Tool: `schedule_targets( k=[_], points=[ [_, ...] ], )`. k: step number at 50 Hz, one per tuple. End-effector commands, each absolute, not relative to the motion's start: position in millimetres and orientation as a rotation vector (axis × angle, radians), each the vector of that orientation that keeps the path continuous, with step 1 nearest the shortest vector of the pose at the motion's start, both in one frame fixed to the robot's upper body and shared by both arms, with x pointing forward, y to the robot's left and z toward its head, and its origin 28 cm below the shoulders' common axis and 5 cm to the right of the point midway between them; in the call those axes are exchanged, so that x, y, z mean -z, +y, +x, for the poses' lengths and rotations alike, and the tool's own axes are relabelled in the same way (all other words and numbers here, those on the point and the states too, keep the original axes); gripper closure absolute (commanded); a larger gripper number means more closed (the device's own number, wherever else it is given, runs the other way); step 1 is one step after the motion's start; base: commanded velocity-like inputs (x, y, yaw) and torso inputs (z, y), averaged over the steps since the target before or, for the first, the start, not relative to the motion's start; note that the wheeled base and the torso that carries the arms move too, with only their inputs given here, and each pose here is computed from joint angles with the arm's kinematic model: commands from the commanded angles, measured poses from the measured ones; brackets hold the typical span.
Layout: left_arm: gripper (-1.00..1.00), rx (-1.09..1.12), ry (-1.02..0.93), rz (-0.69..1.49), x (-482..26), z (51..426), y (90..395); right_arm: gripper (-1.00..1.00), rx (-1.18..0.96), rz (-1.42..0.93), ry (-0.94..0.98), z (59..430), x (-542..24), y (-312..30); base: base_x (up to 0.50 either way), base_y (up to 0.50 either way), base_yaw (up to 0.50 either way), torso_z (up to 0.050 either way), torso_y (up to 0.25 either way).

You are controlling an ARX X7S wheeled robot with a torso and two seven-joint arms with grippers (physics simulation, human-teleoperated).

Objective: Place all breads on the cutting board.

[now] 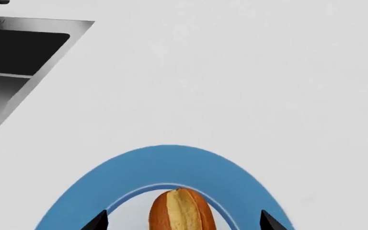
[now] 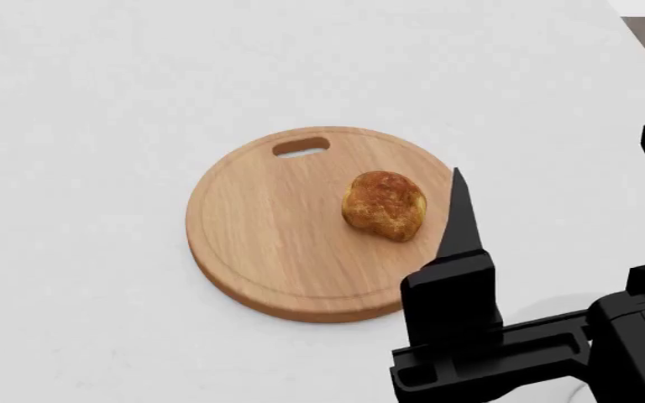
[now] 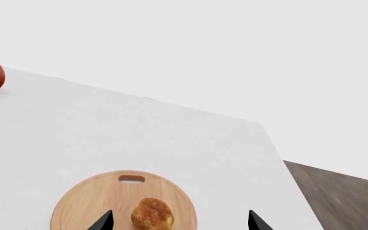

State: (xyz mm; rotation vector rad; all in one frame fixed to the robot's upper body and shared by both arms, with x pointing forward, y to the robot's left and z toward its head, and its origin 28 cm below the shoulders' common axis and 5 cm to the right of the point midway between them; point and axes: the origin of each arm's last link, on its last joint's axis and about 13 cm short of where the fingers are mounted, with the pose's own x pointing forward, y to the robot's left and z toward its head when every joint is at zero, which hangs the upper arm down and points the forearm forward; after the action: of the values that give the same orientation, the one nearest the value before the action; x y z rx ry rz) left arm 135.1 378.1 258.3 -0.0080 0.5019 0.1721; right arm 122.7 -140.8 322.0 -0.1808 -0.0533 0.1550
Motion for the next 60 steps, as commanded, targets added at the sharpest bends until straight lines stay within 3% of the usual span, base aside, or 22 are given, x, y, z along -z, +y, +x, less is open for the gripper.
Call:
schedule_targets(
  k=[1,31,47,48,60],
  points=[
    [-1.00,-0.171,0.516,-0.069,-236,140,380,-1.00,-0.181,-0.181,-0.090,122,-323,-139,0.00,0.00,0.00,0.000,0.000],
    [-1.00,-0.188,0.576,-0.113,-210,130,383,-1.00,-0.185,-0.176,-0.088,121,-322,-142,0.00,0.00,0.00,0.000,0.000],
    [-1.00,-0.163,0.577,-0.106,-206,144,378,-1.00,-0.182,-0.173,-0.087,120,-321,-142,0.00,0.00,0.00,0.000,0.000],
    [1.00,-0.164,0.574,-0.101,-207,145,378,-1.00,-0.183,-0.174,-0.086,121,-321,-142,0.00,0.00,0.00,0.000,0.000],
    [1.00,-0.157,0.533,-0.089,-221,144,374,-1.00,-0.185,-0.172,-0.093,120,-322,-141,0.00,0.00,0.00,0.000,0.000]
  ],
)
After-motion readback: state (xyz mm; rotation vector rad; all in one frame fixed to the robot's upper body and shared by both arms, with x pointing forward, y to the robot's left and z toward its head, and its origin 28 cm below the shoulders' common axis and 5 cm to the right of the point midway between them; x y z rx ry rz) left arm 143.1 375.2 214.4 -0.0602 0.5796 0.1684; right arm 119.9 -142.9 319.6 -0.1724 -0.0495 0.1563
